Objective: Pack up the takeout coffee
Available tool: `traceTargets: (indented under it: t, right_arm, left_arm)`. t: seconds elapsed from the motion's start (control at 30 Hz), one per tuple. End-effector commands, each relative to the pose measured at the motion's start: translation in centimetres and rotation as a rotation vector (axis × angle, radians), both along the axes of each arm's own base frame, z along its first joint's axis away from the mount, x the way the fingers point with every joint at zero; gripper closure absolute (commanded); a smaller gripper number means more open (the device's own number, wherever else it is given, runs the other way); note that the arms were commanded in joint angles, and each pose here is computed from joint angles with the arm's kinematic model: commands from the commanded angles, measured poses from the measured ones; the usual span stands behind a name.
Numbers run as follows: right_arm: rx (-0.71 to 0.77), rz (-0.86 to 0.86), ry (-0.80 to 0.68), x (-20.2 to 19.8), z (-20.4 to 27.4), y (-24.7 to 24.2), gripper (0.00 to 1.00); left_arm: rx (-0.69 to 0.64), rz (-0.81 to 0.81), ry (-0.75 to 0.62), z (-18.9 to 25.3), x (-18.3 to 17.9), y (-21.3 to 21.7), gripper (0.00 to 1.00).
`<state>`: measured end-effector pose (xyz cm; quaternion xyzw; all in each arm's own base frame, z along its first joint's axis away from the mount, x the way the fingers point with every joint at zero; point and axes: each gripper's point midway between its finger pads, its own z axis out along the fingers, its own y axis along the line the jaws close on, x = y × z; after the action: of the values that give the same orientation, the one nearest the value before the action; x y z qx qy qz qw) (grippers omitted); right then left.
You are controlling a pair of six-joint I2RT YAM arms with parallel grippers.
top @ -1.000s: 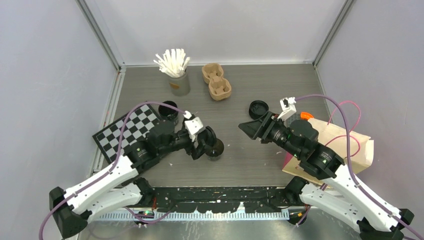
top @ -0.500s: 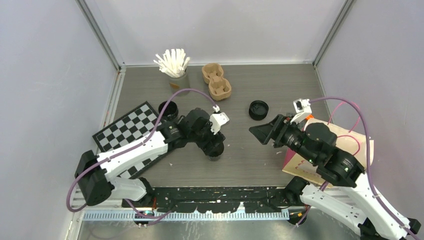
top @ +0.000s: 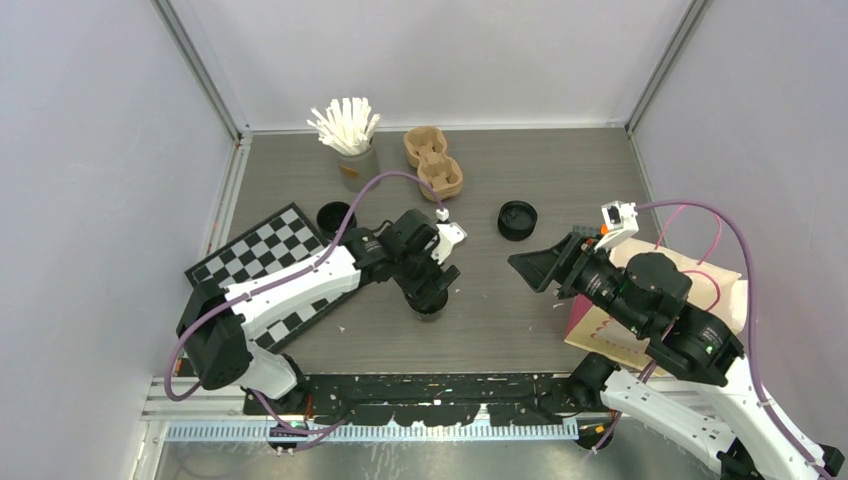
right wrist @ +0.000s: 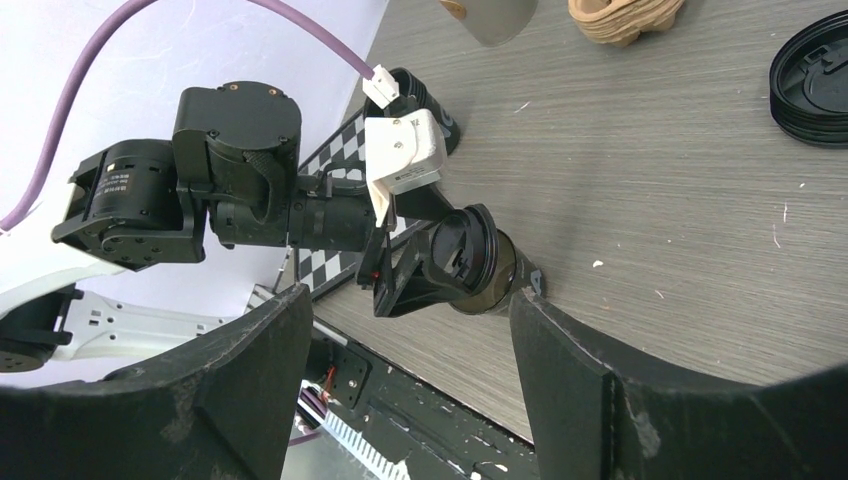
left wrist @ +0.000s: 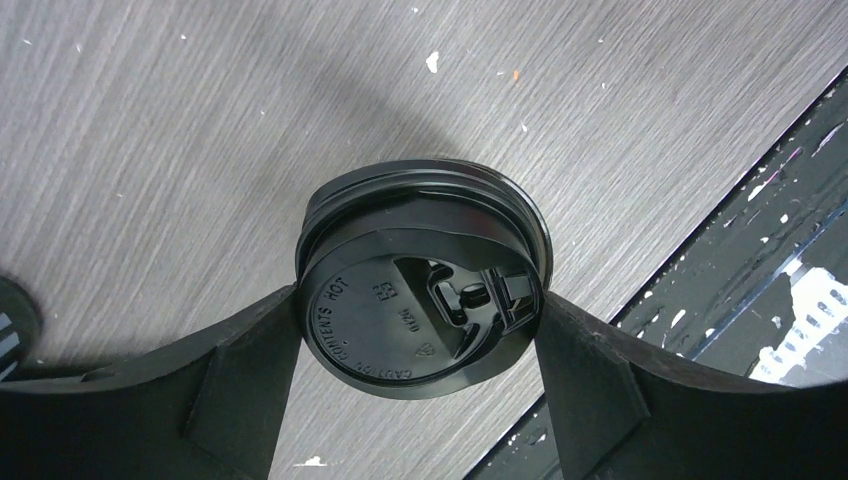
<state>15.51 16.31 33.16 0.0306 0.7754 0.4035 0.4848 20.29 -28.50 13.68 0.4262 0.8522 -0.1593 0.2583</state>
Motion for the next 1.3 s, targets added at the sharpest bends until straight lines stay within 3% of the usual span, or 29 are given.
traceTargets:
  t: [0.0,0.77,1.27]
  right_arm:
    - [0.012,-0.011,-0.039,0.5,1.3,0.1,0.24]
    - [0.007,-0.012,-0.030,0.7,0.7,0.3,0.23]
    - [-0.014,-0.009,-0.021,0.6,-0.1,0.1,0.23]
  left_arm:
    - [-0.007,0.013,0.032,1.0,-0.4,-0.3,0.16]
    - [-0.018,-0.010,0.047,0.3,-0.5,-1.6,0.10]
    - [-0.030,-0.006,0.029,0.9,-0.1,-2.2,0.00]
